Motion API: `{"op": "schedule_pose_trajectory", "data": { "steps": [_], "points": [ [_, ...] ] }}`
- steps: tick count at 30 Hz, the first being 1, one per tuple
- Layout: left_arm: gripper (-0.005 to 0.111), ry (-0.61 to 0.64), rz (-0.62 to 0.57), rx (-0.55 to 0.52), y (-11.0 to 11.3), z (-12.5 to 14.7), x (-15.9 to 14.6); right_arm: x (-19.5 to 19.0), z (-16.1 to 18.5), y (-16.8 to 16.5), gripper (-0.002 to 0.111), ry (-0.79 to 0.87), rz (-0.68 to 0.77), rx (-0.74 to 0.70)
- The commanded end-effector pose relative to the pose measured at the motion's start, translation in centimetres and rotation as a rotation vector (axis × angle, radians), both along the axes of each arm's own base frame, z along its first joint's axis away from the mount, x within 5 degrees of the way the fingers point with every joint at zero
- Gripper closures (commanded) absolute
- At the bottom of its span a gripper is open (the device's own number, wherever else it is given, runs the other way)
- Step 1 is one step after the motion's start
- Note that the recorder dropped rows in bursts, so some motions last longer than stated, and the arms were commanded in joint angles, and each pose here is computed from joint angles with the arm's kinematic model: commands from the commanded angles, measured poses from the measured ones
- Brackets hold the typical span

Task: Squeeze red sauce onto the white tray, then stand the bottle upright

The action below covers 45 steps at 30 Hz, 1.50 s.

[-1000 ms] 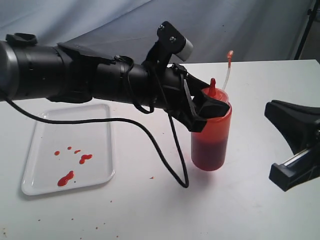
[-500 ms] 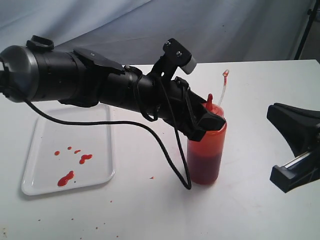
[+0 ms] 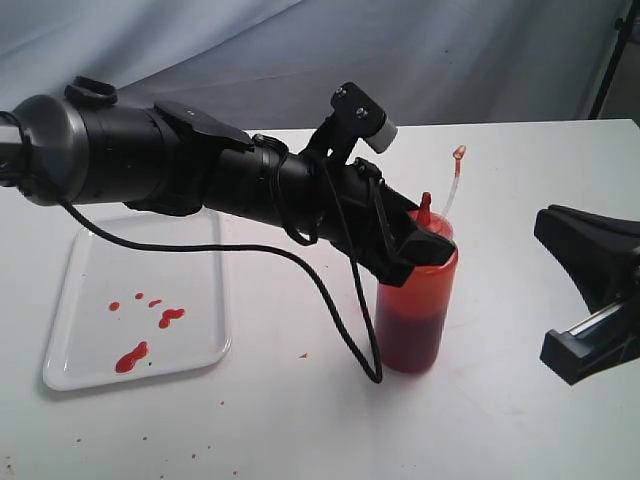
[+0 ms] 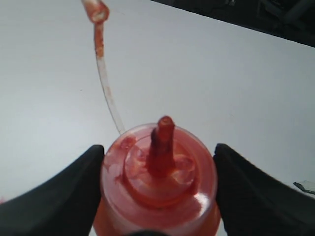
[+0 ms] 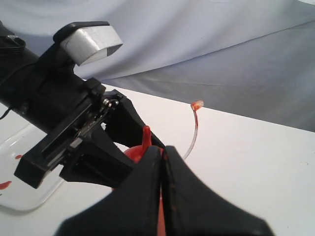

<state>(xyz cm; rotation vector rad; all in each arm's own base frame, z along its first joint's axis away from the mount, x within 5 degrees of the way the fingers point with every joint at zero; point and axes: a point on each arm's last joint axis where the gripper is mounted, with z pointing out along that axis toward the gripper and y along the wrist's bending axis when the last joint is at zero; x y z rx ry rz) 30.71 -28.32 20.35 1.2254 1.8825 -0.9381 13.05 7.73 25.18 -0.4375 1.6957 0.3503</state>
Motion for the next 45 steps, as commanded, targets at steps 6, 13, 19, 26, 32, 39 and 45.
{"op": "schedule_pose_trajectory", "data": {
  "steps": [6, 13, 19, 26, 32, 39, 45],
  "points": [
    [0.022, 0.082, -0.014, -0.04, -0.3, 0.3, -0.4, 0.1, -0.1, -0.1, 0.108, -0.005, -0.01, -0.001],
    [0.012, 0.076, -0.026, -0.003, 0.1, 1.4, -0.9, 0.1, -0.1, -0.1, 0.108, -0.005, -0.01, -0.001],
    [0.012, -0.022, 0.119, -0.011, 4.9, 10.1, -2.0, 0.1, -0.1, -0.1, 0.108, -0.008, -0.011, 0.0],
    [0.037, -0.136, 0.459, 0.103, 14.0, 18.3, -6.1, 0.4, 1.0, -0.5, 0.108, -0.119, -0.059, 0.05],
    [0.053, -0.189, 0.55, 0.076, 17.0, 20.6, -11.2, 0.5, 1.5, -0.9, 0.108, -0.145, -0.117, 0.11],
    [0.075, -0.211, 0.631, 0.015, 19.8, 20.6, -16.4, 0.8, 1.2, -1.8, 0.108, -0.066, -0.228, 0.216],
    [0.107, -0.274, 0.657, -0.029, 21.1, 19.0, -18.7, 0.9, 1.1, -1.8, 0.108, -0.054, -0.239, 0.231]
  ]
}}
